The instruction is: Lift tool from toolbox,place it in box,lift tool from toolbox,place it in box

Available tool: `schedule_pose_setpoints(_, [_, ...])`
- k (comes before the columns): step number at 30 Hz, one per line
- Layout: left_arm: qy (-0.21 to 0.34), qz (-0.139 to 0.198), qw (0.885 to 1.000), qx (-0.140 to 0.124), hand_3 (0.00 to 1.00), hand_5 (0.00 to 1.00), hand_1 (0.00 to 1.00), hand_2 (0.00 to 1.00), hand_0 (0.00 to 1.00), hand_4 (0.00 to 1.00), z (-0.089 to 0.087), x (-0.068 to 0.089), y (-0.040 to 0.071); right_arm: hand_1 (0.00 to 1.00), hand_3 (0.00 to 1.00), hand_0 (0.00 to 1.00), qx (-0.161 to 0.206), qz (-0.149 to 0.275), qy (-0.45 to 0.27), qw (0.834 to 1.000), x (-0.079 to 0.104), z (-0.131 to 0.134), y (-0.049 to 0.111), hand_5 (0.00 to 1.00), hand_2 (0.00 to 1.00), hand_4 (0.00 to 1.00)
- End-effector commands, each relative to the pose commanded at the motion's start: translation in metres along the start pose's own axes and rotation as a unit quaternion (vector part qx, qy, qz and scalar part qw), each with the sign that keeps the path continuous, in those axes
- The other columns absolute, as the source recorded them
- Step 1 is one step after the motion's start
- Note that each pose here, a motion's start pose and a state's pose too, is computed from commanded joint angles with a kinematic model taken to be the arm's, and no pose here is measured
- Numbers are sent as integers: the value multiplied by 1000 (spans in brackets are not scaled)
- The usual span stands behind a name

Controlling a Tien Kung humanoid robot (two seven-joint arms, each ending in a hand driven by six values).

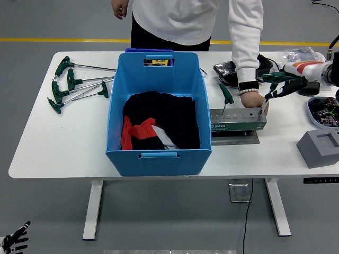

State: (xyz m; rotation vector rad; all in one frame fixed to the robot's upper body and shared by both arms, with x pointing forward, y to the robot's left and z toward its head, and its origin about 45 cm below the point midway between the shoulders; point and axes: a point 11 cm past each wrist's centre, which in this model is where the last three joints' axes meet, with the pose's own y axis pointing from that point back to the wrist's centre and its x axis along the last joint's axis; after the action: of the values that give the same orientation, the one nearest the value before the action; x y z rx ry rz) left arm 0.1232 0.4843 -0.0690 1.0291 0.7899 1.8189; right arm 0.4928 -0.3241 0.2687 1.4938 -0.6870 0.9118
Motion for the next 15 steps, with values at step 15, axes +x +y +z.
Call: schedule_pose_setpoints(15, [0,0,1000,1,728,671,691,730,731,818,0,-1,0,298,345,440,-3,4,2,1000,-3,2,-3,798,301,998])
